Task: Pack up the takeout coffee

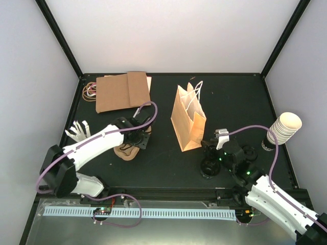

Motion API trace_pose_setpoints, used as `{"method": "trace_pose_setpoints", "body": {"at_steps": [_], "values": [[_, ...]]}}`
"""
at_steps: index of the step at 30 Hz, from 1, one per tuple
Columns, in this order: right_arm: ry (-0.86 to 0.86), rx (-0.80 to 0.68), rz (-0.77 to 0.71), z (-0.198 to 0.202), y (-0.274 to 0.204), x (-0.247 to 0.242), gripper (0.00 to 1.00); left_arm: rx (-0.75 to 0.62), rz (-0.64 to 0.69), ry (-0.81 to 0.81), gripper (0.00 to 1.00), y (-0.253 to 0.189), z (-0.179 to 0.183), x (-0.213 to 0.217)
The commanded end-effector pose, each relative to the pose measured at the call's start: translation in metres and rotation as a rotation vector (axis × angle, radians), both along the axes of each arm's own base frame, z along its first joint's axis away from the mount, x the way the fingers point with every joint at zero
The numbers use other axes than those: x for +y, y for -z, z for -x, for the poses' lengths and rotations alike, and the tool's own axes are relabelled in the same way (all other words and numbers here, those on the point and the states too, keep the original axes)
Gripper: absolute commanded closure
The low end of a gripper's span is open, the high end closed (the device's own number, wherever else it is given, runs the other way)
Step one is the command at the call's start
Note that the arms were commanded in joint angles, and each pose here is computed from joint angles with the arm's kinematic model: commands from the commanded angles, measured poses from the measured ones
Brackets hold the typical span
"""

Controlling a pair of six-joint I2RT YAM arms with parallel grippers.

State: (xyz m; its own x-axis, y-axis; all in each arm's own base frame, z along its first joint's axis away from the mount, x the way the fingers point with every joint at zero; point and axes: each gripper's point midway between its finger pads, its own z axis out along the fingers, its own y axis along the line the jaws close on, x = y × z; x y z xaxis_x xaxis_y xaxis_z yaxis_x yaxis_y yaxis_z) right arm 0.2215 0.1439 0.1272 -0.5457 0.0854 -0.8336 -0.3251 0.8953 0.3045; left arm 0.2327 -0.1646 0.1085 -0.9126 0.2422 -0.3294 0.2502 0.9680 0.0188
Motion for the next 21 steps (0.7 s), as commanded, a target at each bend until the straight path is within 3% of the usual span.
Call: {"method": "trace_pose_setpoints", "body": {"at_steps": [1,11,21], "values": [[-0.014,-0.088,-0.053,-0.004,-0.021,0.004,0.44,-0.071,-0.067,0.051,0.56,-0.01,-0.028,-0.006],[-0.024,-0.094,-0.072,-0.001,-0.021,0.005,0.44,-0.062,-0.049,0.102,0.56,0.001,-0.054,-0.026],[-0.033,-0.089,-0.071,-0.001,-0.019,0.007,0.44,0.016,0.074,0.101,0.61,0.011,-0.067,-0.034]]}}
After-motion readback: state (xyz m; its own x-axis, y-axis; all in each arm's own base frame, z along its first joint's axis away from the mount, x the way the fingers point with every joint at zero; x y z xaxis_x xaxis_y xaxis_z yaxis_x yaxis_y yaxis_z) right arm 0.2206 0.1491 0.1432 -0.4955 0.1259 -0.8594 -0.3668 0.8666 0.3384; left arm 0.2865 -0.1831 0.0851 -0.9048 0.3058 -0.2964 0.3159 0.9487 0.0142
